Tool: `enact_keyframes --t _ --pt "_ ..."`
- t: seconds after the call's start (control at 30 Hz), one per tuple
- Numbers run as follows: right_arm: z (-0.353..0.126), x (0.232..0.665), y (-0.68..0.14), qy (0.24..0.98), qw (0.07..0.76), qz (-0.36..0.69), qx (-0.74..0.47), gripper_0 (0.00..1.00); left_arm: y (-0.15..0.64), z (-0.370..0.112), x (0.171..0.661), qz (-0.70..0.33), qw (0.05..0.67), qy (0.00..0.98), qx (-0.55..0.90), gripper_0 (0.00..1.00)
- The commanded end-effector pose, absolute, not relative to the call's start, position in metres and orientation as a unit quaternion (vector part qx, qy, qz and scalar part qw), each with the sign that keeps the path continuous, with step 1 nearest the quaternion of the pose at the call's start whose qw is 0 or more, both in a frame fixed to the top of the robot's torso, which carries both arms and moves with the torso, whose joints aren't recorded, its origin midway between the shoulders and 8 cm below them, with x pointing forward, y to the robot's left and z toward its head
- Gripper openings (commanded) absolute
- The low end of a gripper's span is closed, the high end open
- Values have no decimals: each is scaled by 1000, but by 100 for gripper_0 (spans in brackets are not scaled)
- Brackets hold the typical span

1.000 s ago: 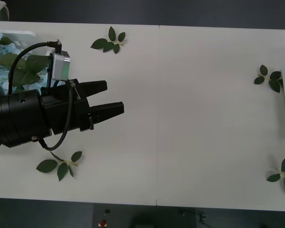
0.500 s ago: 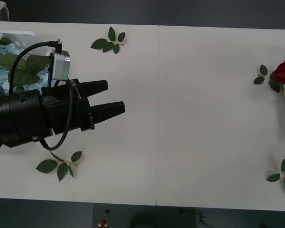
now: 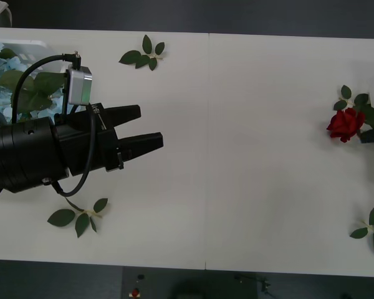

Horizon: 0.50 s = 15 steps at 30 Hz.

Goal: Put the red flowers into the right box and the blue flowers into the left box

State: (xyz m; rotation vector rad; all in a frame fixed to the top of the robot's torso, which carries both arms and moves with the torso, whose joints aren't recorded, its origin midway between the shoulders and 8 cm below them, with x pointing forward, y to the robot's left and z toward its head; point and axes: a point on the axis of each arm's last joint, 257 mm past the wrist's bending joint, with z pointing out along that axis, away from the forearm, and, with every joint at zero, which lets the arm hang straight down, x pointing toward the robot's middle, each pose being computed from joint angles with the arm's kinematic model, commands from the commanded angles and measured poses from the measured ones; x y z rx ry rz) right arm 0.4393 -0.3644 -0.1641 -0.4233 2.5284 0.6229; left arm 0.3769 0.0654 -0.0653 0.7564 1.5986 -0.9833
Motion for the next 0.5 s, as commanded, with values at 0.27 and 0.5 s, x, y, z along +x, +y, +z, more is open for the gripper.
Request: enact_keyframes --t 0.27,0.5 --pt "-116 405 -227 768 350 365 -394 100 76 -55 386 -390 551 663 325 100" --pt "-110 360 -152 715 333 447 -423 100 76 -54 390 -388 561 660 315 100"
